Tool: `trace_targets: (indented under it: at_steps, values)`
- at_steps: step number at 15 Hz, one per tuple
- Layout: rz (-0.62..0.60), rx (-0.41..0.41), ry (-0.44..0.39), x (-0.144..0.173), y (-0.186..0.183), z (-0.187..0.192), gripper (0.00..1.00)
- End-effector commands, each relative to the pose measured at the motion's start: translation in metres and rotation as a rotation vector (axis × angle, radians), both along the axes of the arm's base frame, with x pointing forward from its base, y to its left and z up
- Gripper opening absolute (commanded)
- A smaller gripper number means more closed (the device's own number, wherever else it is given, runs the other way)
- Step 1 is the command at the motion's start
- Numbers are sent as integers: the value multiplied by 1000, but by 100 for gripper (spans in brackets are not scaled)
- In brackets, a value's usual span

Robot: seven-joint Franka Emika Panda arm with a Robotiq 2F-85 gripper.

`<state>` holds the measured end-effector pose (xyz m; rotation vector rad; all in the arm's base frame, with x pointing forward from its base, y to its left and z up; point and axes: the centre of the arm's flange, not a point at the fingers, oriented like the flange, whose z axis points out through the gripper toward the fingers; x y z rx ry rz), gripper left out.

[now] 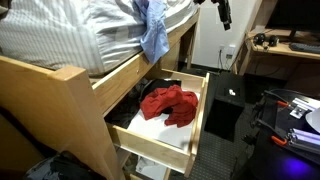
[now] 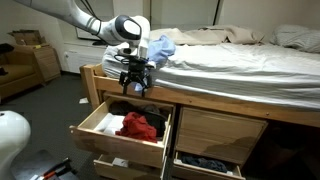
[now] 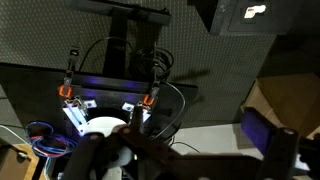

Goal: Open the left top drawer then put the blue shirt in and out of the drawer then close the top left drawer

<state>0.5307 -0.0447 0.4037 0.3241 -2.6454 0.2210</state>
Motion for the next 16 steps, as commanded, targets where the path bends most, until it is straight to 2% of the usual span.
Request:
trace_targets:
  at_steps: [1, 4, 6, 7, 8, 11, 13, 16]
  values:
    - [2, 44, 151, -11, -7, -59, 100]
    - [-6, 115, 300, -32, -15, -122, 100]
    - [-42, 134, 361, -46, -22, -149, 100]
    - [-56, 135, 365, -51, -26, -159, 100]
    - [-40, 102, 341, -51, -17, -141, 100]
    - [-57, 122, 378, -56, -25, -159, 100]
    - [-56, 126, 375, -55, -24, -158, 100]
    - [-152, 153, 177, -52, -20, -198, 100]
